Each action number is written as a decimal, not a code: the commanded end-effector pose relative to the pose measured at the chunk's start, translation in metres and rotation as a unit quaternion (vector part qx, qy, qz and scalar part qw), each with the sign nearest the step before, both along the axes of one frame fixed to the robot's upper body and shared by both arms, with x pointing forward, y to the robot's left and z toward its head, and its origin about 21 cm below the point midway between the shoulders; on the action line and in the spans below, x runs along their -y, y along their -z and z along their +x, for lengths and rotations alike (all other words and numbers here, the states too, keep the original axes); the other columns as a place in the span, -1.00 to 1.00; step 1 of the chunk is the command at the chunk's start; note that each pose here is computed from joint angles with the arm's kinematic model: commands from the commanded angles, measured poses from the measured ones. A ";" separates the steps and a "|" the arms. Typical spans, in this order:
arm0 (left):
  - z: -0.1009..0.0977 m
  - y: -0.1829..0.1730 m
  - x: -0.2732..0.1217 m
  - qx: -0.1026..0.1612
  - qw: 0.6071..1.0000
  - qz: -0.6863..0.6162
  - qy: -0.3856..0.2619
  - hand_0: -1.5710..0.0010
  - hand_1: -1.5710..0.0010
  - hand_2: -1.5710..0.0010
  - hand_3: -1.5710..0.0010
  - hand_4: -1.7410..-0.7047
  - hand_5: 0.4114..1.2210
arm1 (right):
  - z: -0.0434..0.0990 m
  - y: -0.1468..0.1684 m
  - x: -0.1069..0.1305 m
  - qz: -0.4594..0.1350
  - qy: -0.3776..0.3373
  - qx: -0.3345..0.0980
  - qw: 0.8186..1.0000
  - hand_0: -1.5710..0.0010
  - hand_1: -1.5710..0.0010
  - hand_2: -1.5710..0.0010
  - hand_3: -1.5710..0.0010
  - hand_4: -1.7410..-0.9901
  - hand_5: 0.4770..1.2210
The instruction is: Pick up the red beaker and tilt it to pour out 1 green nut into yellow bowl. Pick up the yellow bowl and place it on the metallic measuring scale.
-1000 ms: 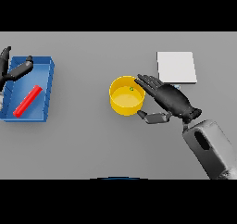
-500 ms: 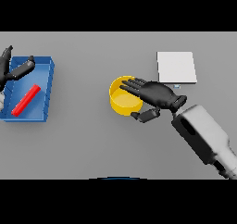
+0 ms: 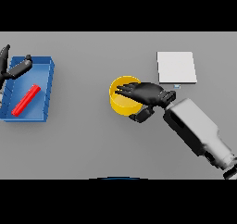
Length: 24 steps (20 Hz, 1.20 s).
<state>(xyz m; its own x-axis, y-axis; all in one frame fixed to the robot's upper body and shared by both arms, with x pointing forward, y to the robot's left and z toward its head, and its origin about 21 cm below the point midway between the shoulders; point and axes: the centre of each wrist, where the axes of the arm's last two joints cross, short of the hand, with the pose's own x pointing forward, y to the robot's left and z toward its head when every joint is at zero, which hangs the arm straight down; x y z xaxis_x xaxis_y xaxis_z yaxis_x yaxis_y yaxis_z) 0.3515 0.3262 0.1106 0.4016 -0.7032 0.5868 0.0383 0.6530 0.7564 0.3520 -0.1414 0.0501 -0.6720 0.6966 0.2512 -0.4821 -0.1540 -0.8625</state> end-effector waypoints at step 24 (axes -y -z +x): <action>-0.003 -0.007 -0.001 0.008 1.000 -0.003 0.004 1.00 1.00 1.00 1.00 0.81 -0.23 | 0.000 -0.007 -0.008 -0.067 -0.030 -0.036 0.997 -0.91 -0.90 -0.85 -0.50 -0.94 0.95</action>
<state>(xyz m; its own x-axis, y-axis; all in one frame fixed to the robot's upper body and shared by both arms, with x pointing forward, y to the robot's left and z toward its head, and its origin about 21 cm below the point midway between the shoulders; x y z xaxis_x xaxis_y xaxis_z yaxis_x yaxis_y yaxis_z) 0.3479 0.3269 0.1179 0.3876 -0.7023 0.5972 0.0314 0.6575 0.7528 0.3517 -0.1333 0.0567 -0.6965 0.6871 0.2070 -0.5278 -0.2951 -0.7964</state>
